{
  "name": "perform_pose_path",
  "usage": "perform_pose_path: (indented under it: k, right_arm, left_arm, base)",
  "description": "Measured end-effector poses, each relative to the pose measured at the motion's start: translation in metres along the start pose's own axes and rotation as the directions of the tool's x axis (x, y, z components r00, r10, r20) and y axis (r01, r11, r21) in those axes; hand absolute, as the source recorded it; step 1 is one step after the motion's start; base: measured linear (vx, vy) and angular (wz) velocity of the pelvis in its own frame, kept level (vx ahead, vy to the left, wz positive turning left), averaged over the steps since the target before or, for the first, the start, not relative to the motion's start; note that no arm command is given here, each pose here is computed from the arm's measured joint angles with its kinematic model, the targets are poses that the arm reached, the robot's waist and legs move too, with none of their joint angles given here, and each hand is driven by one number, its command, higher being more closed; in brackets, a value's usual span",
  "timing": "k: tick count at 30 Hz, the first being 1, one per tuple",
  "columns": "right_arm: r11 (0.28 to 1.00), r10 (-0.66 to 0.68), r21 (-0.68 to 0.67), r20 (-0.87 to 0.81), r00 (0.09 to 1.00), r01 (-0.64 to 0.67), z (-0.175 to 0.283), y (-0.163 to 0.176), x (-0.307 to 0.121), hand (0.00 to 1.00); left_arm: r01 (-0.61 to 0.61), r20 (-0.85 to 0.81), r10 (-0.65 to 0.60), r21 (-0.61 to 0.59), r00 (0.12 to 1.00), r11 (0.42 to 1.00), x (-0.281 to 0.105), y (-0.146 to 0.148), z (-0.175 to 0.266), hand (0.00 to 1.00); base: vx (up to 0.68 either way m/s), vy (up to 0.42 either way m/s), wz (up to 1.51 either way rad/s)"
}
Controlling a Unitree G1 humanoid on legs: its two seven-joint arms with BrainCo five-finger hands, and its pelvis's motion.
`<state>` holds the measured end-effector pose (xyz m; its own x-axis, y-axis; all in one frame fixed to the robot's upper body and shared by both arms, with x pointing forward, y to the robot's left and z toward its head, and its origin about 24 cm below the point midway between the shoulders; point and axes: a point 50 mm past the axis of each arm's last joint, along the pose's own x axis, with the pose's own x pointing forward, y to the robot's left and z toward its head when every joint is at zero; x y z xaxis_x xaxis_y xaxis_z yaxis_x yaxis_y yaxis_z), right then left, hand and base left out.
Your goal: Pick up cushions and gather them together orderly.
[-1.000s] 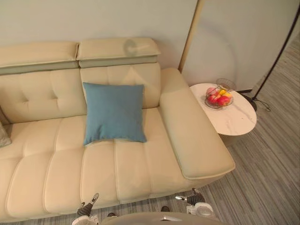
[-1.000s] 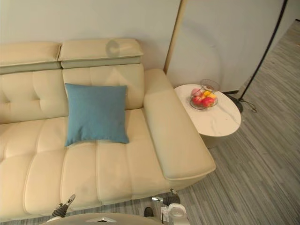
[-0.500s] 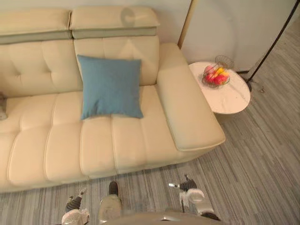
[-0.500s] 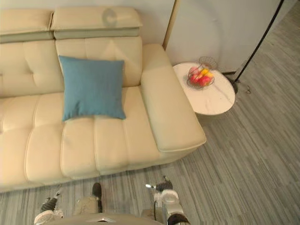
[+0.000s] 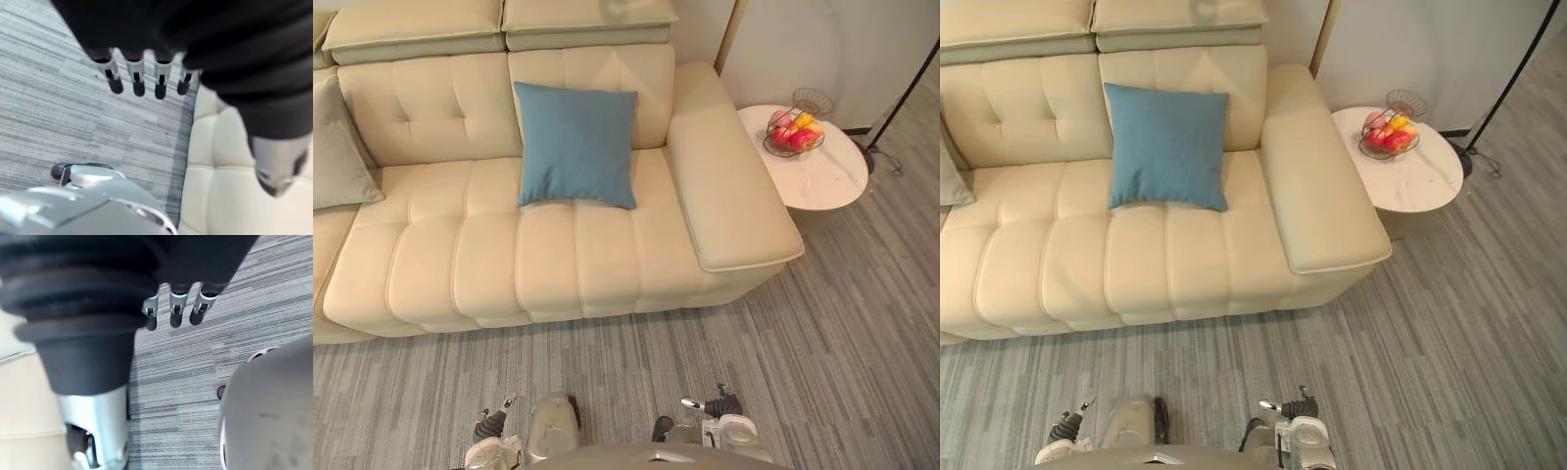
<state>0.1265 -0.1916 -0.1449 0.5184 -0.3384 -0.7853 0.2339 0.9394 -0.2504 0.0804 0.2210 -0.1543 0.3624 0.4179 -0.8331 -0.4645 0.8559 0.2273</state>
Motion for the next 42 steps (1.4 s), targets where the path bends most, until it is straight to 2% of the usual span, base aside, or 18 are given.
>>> perform_pose_path:
  k: [2,16,19,28,37,42]
  right_arm:
    - [0.999,0.025,0.034,-0.054,0.998,-0.023,-0.013,0.009,-0.004,0.0]
    - [0.994,-0.022,0.104,-0.119,0.993,0.034,-0.024,-0.007,-0.001,0.0]
    - [0.993,-0.022,0.114,-0.138,0.99,0.038,-0.027,-0.008,-0.001,0.0]
    - [0.98,-0.04,0.186,-0.155,0.987,0.069,-0.028,-0.012,-0.001,0.0]
    - [0.986,-0.007,0.163,-0.084,0.996,0.02,-0.003,-0.001,0.004,0.0]
    - [0.996,0.007,0.086,-0.037,0.999,-0.003,0.009,0.0,0.007,0.0]
  left_arm:
    - [-0.022,-0.002,0.022,0.019,1.0,1.0,0.001,0.01,-0.001,0.0]
    - [0.021,-0.107,-0.007,0.127,0.994,0.992,-0.002,0.01,-0.028,0.0]
    - [0.042,-0.092,-0.027,0.164,0.995,0.986,-0.001,0.008,-0.023,0.0]
    - [0.057,-0.066,-0.047,0.166,0.997,0.984,0.002,0.0,-0.012,0.0]
    - [0.051,-0.032,-0.046,0.176,0.998,0.983,0.005,0.0,0.0,0.0]
    - [0.085,-0.006,-0.085,0.209,0.996,0.974,0.004,-0.013,0.006,0.0]
  base:
    - [-0.14,0.158,0.1]
    - [-0.05,0.016,-0.09]
    - [0.07,-0.022,-0.26]
    - [0.06,-0.01,-0.63]
    - [-0.07,0.026,-1.27]
    - [0.0,-0.06,-1.33]
